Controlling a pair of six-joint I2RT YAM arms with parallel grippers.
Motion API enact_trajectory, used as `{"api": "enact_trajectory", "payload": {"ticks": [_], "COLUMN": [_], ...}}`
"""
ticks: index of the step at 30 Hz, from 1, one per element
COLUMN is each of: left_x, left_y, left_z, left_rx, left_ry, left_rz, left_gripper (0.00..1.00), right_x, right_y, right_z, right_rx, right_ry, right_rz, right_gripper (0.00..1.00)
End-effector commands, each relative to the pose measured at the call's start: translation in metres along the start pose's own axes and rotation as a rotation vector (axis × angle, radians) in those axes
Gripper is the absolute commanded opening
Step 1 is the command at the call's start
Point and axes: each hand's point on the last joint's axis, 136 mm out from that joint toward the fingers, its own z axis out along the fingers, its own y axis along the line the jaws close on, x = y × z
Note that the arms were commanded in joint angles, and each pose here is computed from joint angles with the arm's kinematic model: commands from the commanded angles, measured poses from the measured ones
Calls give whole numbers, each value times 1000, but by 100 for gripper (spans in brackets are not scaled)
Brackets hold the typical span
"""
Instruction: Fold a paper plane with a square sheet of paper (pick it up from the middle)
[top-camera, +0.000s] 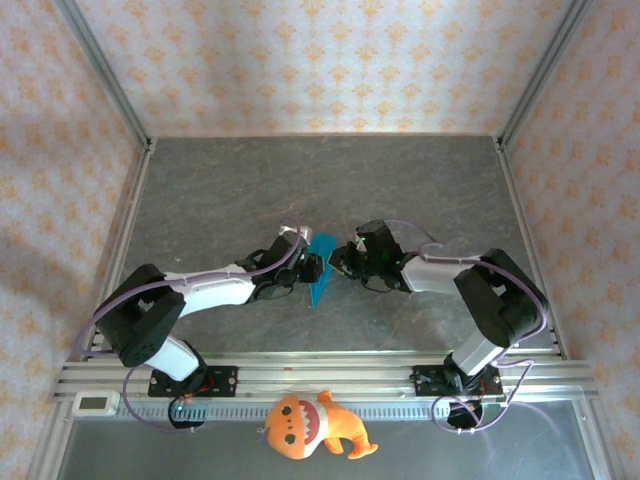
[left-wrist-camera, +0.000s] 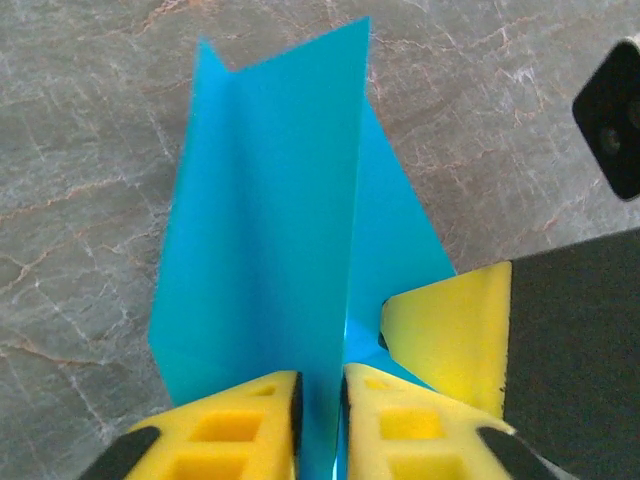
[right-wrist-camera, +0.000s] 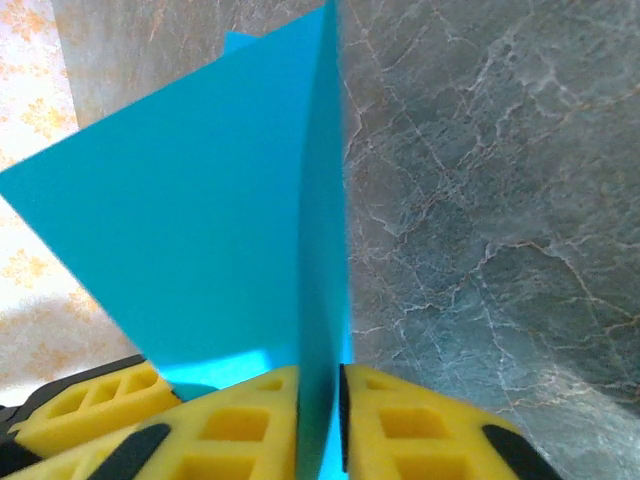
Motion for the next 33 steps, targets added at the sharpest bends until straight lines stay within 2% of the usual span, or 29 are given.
{"api": "enact_trajectory", "payload": {"ticks": [1, 5, 12, 20, 33], "left_x": [9, 14, 20, 25, 8], "left_y": [-2, -7, 0, 3, -1], "left_z": [-2, -2, 1, 5, -11], "left_rx": [2, 19, -28, -54, -54], "left_ry": [26, 52, 73, 86, -7], "left_rz": [20, 25, 36, 39, 19], "left_gripper": [28, 31, 36, 37, 43], "right_x": [2, 3, 4, 6, 6], "right_y": [-2, -5, -7, -11, -14], "right_z": [4, 5, 7, 8, 9], "right_rx": [0, 4, 8, 15, 22], "right_ry": [9, 12, 16, 20, 24], "right_rz": [-3, 2, 2, 7, 10], "right_gripper": [15, 13, 10, 10, 10]}}
